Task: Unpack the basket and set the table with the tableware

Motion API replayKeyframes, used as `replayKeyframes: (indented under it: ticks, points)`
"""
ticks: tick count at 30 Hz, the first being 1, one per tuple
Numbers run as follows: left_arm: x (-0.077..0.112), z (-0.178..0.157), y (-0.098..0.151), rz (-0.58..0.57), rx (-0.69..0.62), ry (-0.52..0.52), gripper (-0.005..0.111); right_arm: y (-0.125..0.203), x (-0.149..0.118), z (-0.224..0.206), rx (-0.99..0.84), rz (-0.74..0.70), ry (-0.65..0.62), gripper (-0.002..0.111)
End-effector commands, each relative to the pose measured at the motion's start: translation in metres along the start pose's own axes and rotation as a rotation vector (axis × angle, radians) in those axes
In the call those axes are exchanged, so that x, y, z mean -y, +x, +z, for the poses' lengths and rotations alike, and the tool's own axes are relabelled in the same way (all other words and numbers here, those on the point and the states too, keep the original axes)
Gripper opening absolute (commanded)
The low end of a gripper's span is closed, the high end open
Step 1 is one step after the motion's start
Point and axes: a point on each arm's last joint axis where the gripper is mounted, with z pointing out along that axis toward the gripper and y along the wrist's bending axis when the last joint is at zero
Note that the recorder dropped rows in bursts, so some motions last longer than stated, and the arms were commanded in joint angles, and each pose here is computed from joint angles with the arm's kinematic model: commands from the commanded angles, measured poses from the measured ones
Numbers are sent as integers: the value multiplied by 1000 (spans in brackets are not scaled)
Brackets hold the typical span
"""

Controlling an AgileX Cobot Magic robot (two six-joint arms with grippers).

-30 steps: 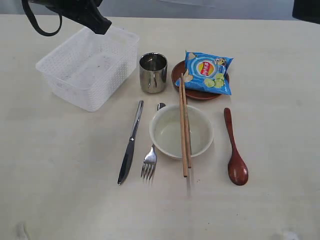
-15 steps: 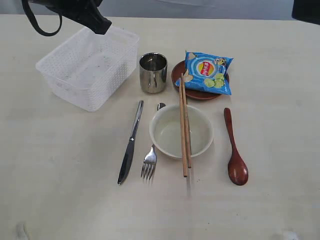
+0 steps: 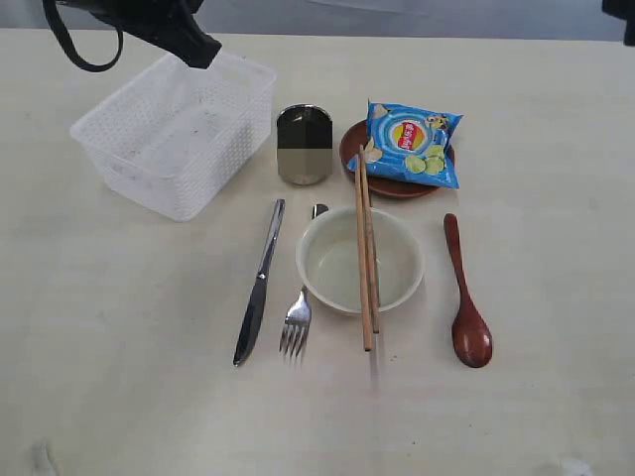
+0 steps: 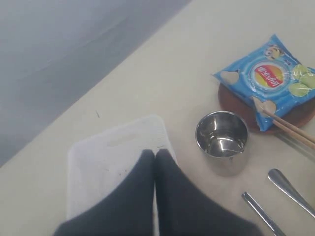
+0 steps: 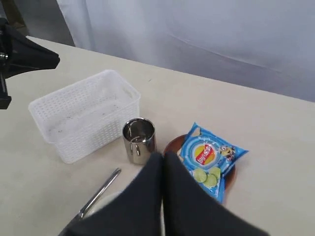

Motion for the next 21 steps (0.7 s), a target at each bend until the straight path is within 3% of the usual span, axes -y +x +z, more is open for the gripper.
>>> replayKeyframes:
  ticks: [1, 6, 12, 16, 21]
  points:
    - [-1, -1, 1, -4, 5, -5, 0, 29, 6, 9, 142, -7, -54, 0]
    - [-1, -1, 1, -4, 5, -5, 0, 85, 22, 7, 443, 24, -86, 0]
    - [-1, -1, 1, -4, 5, -5, 0, 162, 40, 6, 572, 26, 85, 0]
    - [-1, -1, 1, -4, 5, -5, 0, 173, 50, 3, 567, 77, 213, 0]
    - [-1, -1, 1, -4, 5, -5, 0, 176, 53, 0, 560, 93, 275, 0]
